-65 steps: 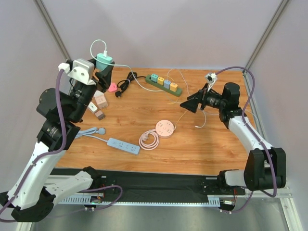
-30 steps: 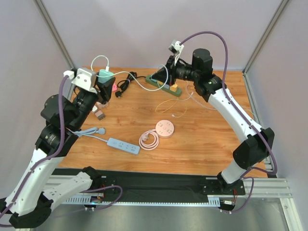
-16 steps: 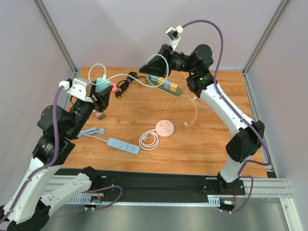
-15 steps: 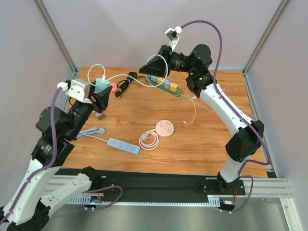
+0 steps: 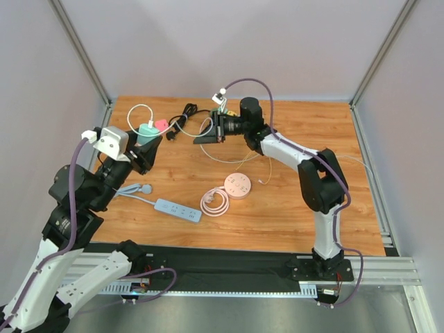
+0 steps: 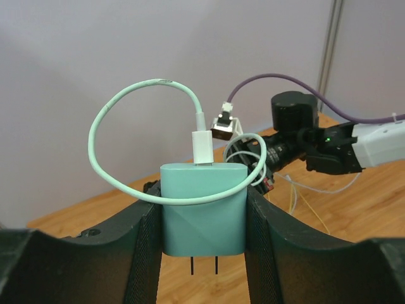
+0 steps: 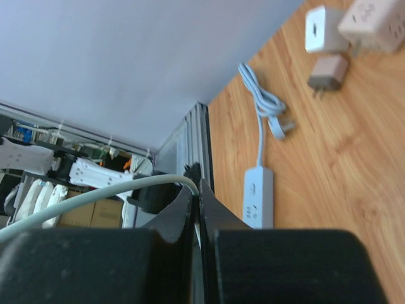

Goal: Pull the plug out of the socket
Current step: Place the plug at the corner of the board.

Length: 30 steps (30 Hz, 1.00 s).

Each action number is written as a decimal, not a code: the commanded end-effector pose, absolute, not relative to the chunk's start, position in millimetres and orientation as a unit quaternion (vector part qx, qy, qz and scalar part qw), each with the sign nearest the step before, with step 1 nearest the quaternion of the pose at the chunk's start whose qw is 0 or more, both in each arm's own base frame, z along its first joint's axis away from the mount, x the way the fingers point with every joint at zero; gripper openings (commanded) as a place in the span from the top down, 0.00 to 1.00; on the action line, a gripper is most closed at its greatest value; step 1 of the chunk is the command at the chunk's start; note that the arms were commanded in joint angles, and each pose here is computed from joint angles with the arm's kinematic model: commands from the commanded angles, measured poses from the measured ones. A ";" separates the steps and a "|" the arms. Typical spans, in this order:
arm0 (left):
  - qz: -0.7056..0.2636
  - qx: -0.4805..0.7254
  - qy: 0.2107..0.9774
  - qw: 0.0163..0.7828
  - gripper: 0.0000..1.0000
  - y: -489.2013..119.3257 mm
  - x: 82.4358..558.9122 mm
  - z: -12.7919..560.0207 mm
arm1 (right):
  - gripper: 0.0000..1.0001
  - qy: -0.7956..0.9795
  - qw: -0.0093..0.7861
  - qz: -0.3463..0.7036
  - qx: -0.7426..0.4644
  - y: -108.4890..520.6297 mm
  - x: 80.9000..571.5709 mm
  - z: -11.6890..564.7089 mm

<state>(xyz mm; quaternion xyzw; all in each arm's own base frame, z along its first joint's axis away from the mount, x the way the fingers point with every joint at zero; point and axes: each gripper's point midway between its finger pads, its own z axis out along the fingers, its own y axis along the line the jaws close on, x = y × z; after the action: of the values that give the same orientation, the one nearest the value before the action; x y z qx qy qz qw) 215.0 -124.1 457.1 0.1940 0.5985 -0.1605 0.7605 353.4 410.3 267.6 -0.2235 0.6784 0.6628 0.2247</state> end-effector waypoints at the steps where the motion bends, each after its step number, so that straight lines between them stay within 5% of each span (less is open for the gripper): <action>1: -0.178 0.203 0.613 0.743 1.00 -131.9 214.3 440.6 | 1.00 0.666 0.243 0.654 -0.265 413.1 352.0 263.3; 11: -0.181 0.218 0.617 0.734 1.00 -137.1 214.9 427.9 | 1.00 0.618 0.175 0.692 -0.329 404.2 326.8 268.3; 19: -0.201 0.232 0.621 0.721 1.00 -146.9 213.2 421.9 | 1.00 0.665 0.104 0.677 -0.297 404.8 295.3 160.2; 30: -0.252 0.253 0.637 0.683 1.00 -178.1 222.8 397.5 | 0.95 0.656 0.196 0.667 -0.294 332.5 375.5 204.2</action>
<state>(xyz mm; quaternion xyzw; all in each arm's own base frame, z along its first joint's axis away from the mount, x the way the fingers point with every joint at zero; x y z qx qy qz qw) 222.5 -167.2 392.6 0.2541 0.6473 -0.2221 0.6835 346.6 361.5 158.4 -0.2638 0.6847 0.6677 0.1257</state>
